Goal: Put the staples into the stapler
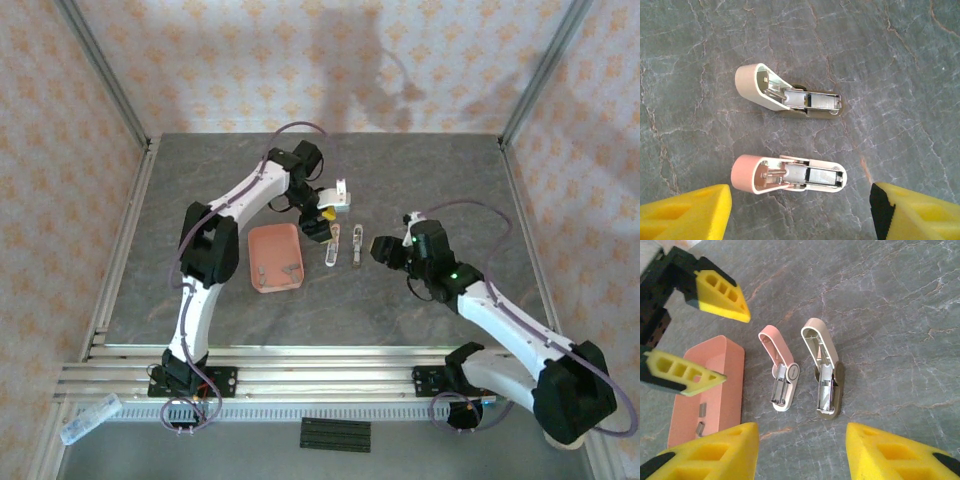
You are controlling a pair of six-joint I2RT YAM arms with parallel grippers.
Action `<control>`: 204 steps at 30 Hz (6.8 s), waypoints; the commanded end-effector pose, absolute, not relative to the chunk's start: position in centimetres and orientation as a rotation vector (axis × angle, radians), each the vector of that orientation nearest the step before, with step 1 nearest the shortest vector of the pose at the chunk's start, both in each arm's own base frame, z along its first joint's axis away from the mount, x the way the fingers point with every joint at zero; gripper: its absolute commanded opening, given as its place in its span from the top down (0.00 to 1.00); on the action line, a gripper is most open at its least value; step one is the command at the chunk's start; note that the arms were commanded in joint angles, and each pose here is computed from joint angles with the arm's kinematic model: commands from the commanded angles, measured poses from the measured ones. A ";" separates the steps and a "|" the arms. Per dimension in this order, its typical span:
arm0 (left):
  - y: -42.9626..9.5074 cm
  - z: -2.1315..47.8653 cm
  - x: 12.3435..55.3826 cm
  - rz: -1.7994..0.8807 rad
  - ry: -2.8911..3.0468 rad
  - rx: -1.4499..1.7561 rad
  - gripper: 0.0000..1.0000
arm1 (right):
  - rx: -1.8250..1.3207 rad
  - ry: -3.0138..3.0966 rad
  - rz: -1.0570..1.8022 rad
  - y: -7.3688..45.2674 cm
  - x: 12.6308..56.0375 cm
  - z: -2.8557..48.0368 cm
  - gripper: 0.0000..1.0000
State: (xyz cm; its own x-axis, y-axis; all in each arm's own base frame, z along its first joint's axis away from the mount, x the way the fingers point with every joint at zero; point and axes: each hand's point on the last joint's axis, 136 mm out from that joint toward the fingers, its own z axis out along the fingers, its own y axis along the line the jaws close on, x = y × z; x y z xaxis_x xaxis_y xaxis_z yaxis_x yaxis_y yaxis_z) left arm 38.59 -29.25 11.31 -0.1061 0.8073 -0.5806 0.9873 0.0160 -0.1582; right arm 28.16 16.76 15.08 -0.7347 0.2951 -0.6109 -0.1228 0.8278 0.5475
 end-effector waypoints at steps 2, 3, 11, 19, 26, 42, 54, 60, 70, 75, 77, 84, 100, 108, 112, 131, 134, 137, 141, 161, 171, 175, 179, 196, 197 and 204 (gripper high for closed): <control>-29.5 10.7 38.7 -0.729 1.941 1.929 0.25 | 0.165 2.267 0.720 15.6 27.6 15.0 0.50; -29.7 10.6 39.0 -0.719 1.934 1.933 0.24 | 0.162 2.269 0.718 15.6 27.4 15.0 0.50; -30.6 9.1 40.4 -0.699 1.936 1.935 0.22 | 0.155 2.283 0.738 15.7 26.9 14.8 0.49; -30.2 8.0 39.9 -0.704 1.941 1.969 0.27 | 0.170 2.279 0.748 15.8 27.0 14.7 0.49; -30.2 7.7 39.4 -0.732 1.936 1.977 0.29 | 0.182 2.282 0.737 15.6 27.1 14.5 0.50; -30.2 8.5 38.1 -0.763 1.923 1.991 0.33 | 0.173 2.284 0.745 15.9 27.2 14.5 0.53; -30.3 10.5 37.2 -0.739 1.866 2.017 0.33 | 0.183 2.277 0.748 15.6 26.8 14.6 0.56; -30.1 11.1 36.7 -0.716 1.852 2.030 0.34 | 0.190 2.264 0.755 15.5 26.6 14.8 0.58; -29.9 10.3 35.1 -0.671 1.866 2.093 0.34 | 0.192 2.256 0.763 15.4 26.5 14.7 0.59; -29.6 10.1 34.1 -0.635 1.874 2.131 0.34 | 0.195 2.247 0.760 15.2 26.2 14.7 0.59; -29.4 10.1 33.7 -0.623 1.877 2.140 0.34 | 0.197 2.243 0.759 15.1 26.1 14.8 0.59; -29.0 10.5 32.1 -0.601 1.924 2.142 0.34 | 0.198 2.236 0.773 15.1 26.0 15.0 0.59; -26.0 18.9 34.3 -0.433 2.041 1.090 0.28 | 0.223 2.256 0.871 17.1 27.0 16.5 0.59; -21.6 18.9 34.2 -0.369 2.038 0.627 0.26 | 0.136 2.338 0.901 21.9 28.8 16.3 0.59; -20.8 17.8 33.4 -0.405 2.024 0.532 0.26 | 0.170 2.397 0.907 23.8 30.1 14.4 0.58; -20.3 15.2 32.6 -0.385 2.066 0.567 0.25 | 0.258 2.531 0.966 28.4 32.3 9.4 0.59; -20.4 15.3 32.6 -0.389 2.067 0.571 0.25 | 0.255 2.546 0.969 28.8 32.4 8.9 0.59; -20.4 15.3 32.6 -0.380 2.063 0.574 0.25 | 0.259 2.563 0.956 28.9 32.6 8.1 0.60; -20.3 15.4 32.7 -0.372 2.058 0.576 0.25 | 0.280 2.621 0.914 28.5 32.0 5.9 0.67; -20.9 15.9 33.0 -0.393 2.056 0.594 0.25 | 0.341 2.745 0.690 24.9 29.3 1.2 0.81; -22.0 17.2 33.5 -0.466 2.049 0.572 0.24 | 0.198 2.580 0.804 26.8 31.7 8.3 0.64; -22.4 17.5 33.7 -0.486 2.064 0.567 0.23 | 0.172 2.540 0.802 26.8 32.1 9.9 0.64; -22.8 17.9 34.1 -0.492 2.082 0.574 0.21 | 0.154 2.522 0.800 26.5 32.0 10.6 0.63; -29.3 17.6 38.0 -0.666 2.142 0.792 0.22 | 0.253 2.401 0.749 18.2 28.4 13.0 0.61; -30.0 17.2 38.2 -0.691 2.152 0.812 0.22 | 0.253 2.401 0.733 17.7 28.0 13.0 0.60; -34.7 14.7 39.5 -0.824 2.182 0.975 0.23 | 0.318 2.388 0.695 15.2 26.1 11.9 0.59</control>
